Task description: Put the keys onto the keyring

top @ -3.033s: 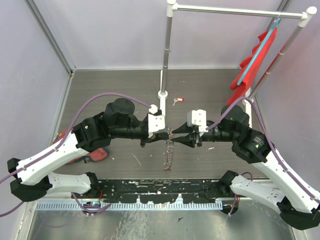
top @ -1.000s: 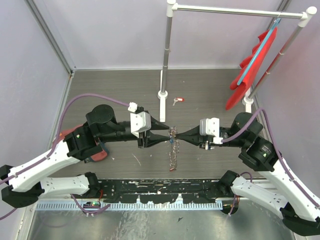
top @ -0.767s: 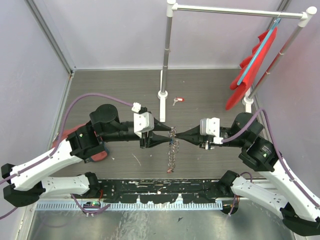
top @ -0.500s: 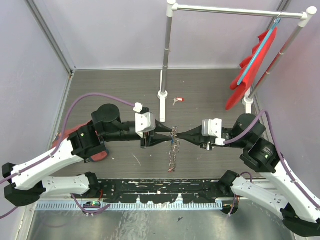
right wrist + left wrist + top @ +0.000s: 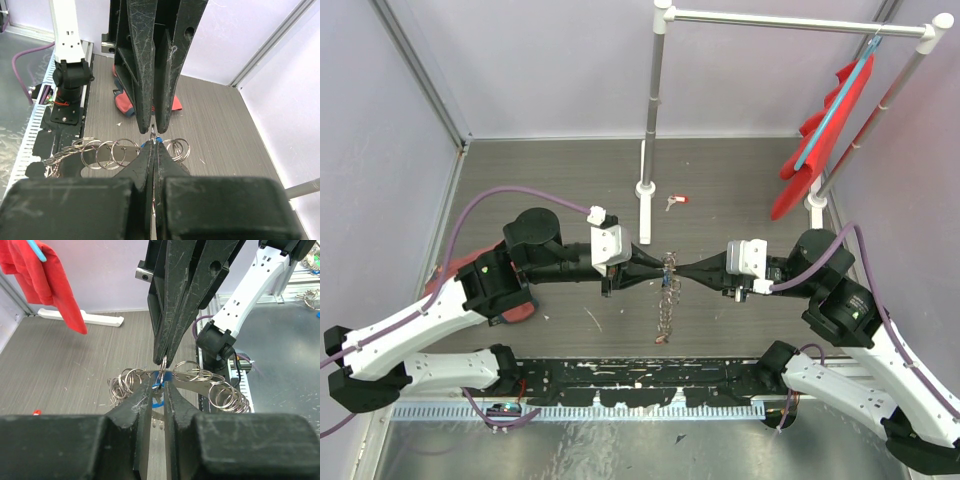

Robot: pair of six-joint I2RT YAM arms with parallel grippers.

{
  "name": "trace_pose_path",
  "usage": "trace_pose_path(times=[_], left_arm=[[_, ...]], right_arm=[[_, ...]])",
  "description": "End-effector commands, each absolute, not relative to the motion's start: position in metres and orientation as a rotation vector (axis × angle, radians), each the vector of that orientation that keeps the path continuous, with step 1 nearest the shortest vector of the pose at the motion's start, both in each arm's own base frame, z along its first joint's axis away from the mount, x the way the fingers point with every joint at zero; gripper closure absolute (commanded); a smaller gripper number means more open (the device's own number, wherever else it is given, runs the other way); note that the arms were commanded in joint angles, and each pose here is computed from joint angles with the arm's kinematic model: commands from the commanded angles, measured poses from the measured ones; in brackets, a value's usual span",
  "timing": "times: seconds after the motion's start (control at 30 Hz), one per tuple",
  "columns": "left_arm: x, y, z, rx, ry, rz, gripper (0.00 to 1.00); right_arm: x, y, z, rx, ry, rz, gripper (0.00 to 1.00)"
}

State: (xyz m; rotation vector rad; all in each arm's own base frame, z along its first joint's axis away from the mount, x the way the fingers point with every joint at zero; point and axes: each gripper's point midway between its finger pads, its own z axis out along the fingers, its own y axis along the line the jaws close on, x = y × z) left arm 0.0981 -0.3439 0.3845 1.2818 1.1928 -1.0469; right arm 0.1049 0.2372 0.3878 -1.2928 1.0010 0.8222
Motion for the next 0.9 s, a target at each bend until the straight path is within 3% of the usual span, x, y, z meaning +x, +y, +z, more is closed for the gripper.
trace_pose_path(times=[0.0,0.23,0.87], left_arm=[[0.095,-0.345,0.388,1.291,1.180,-1.055,0.80],[0.096,-0.346,0.385,1.293,1.186,-1.054,1.00],[0.097,-0.349,0.378,1.305,1.208,-1.052,1.00]], right_arm=[[0.104,0.234,0.420,-1.241,0.885,0.781,0.99],[0.103,0.233,0.423,-1.235,0.877,0.781,0.99],[0.098,0.230,0.439,-1.189,0.835,0.796,0.99]])
